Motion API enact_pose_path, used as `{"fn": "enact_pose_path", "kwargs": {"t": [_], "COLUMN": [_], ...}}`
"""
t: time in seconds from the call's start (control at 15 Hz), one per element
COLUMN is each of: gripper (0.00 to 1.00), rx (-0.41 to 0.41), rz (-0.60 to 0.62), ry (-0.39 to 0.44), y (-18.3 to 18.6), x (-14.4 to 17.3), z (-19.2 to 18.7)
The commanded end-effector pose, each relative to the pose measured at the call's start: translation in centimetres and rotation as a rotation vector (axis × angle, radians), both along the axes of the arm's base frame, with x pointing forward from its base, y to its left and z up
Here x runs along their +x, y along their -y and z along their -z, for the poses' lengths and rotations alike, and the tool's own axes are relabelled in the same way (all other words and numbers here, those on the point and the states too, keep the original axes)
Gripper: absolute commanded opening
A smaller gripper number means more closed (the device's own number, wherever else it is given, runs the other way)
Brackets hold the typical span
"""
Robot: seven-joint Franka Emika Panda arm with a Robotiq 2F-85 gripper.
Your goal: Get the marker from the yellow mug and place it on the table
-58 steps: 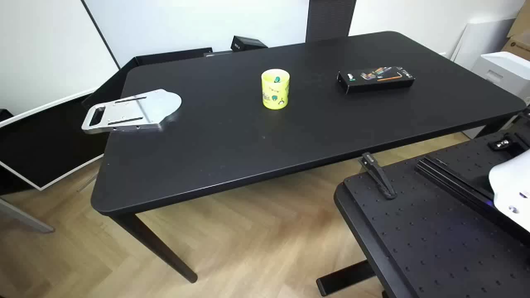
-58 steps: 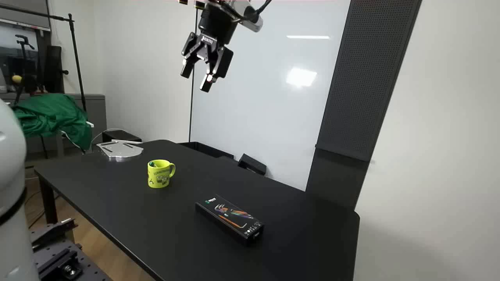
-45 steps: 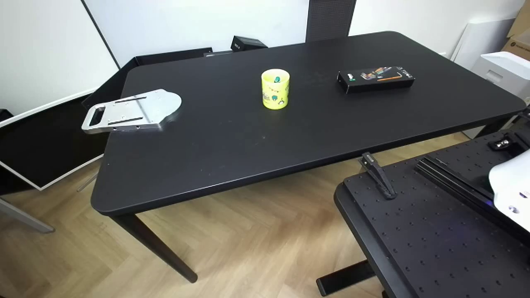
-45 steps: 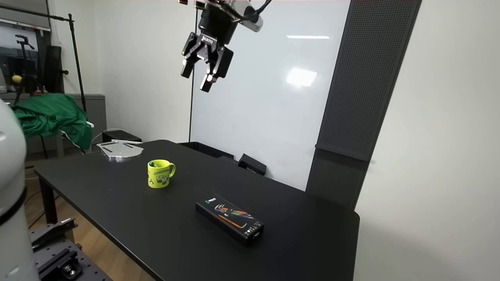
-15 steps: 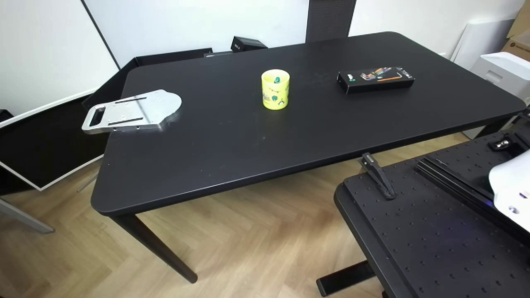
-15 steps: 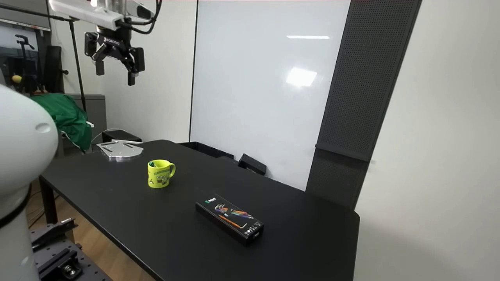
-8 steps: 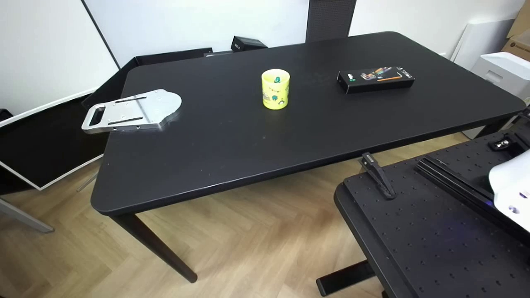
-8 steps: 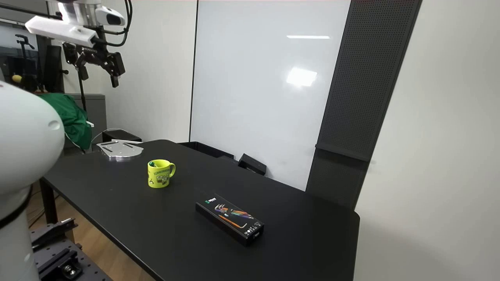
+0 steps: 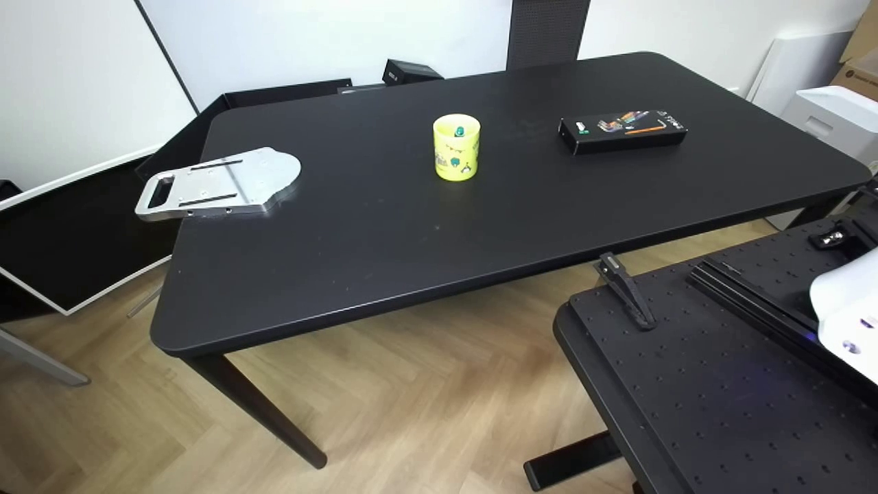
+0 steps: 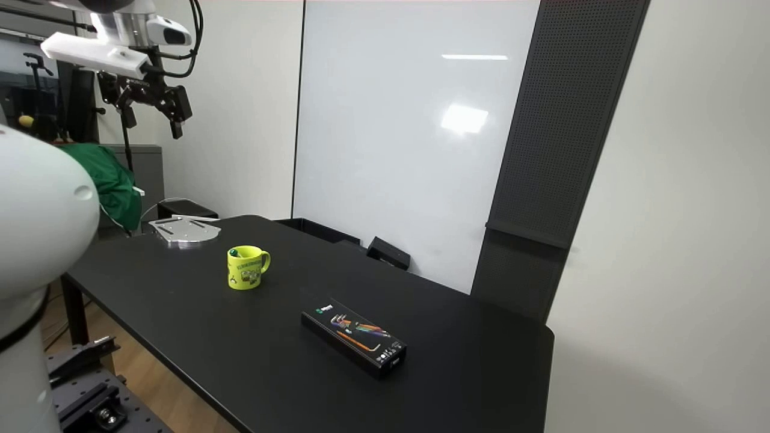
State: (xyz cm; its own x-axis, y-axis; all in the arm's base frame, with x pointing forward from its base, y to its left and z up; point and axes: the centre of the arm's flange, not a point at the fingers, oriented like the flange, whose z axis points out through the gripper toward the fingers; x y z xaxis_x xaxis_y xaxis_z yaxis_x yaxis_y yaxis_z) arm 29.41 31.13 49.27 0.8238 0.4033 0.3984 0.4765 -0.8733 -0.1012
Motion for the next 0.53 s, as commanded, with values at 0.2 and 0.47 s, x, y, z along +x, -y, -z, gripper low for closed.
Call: {"fn": "enact_pose_path", "kwargs": {"t": [0.2,0.47], "gripper": [1.00,1.00], "rx": [-0.084,-0.187], "rz": [0.005,0.002], "ry": [0.079,0.139], "y": [1.5,3.2], "x": [3.5,7.3], "z": [1.6,4.4]}}
